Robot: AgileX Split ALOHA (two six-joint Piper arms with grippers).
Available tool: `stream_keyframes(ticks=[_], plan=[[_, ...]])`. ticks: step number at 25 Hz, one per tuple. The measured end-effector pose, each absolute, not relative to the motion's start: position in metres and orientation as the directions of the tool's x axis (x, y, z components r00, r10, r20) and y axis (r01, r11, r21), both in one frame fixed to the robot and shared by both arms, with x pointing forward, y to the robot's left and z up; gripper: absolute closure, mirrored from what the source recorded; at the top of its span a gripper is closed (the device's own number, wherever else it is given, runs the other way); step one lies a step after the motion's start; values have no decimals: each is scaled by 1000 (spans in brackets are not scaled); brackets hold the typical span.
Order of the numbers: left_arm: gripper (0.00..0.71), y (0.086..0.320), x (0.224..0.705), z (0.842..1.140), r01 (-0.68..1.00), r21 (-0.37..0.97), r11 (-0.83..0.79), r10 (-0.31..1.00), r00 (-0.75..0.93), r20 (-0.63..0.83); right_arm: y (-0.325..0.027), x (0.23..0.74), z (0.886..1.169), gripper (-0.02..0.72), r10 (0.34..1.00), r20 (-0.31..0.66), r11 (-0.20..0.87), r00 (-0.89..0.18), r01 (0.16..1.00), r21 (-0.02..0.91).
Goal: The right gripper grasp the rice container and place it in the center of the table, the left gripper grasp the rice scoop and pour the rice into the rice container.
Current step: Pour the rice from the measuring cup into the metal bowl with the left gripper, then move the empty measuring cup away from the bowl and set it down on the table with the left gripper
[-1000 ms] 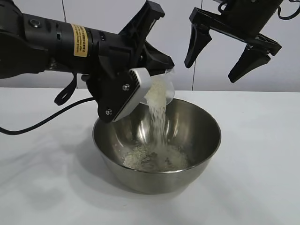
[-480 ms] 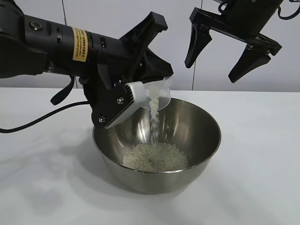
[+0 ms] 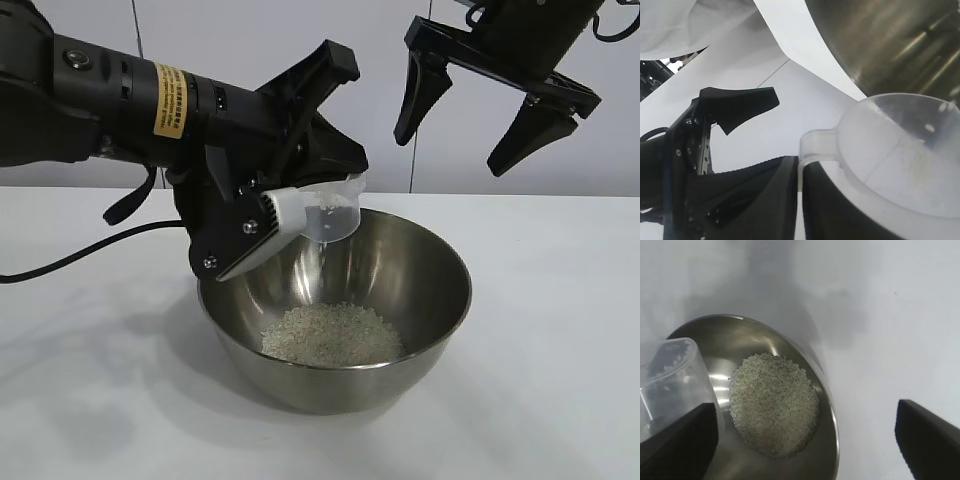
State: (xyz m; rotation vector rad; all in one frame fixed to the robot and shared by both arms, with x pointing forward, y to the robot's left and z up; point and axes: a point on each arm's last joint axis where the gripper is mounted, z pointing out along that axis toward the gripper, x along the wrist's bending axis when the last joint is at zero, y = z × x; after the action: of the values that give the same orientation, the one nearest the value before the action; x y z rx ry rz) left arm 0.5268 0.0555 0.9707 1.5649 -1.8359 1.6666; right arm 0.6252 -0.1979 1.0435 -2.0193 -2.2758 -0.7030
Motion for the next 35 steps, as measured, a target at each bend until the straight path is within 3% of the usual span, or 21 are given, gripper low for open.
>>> stream_keyframes(ticks=[4,8,14,18,23,27,31,35], plan=[[698,54,528,975,-844,-412,-343,-442,-241,864,-198,625,1043,43,939,304,63,-164,947,316],[698,54,521,979,-885,-167,-434,-220,-76,973,-198,625,1043,43,939,304,63,-164,947,316],[698,70,510,968,-817,200,-540,64,197,978,-198,627,1044,43,938,307,55,-162,942,331],[698,85,511,968,-668,504,-548,371,346,862,-197,627,1044,43,936,312,50,-161,941,335],[698,107,525,971,-317,893,-319,786,438,436,-197,627,1045,43,936,314,48,-160,940,337],[698,123,526,973,-181,968,-173,904,361,229,-197,627,1045,43,936,314,48,-160,940,337],[698,145,522,973,-149,976,-159,929,313,199,-197,627,1045,43,936,315,46,-159,940,338],[698,177,517,955,-55,985,-164,952,254,173,-197,627,1045,43,936,315,46,-159,940,338]])
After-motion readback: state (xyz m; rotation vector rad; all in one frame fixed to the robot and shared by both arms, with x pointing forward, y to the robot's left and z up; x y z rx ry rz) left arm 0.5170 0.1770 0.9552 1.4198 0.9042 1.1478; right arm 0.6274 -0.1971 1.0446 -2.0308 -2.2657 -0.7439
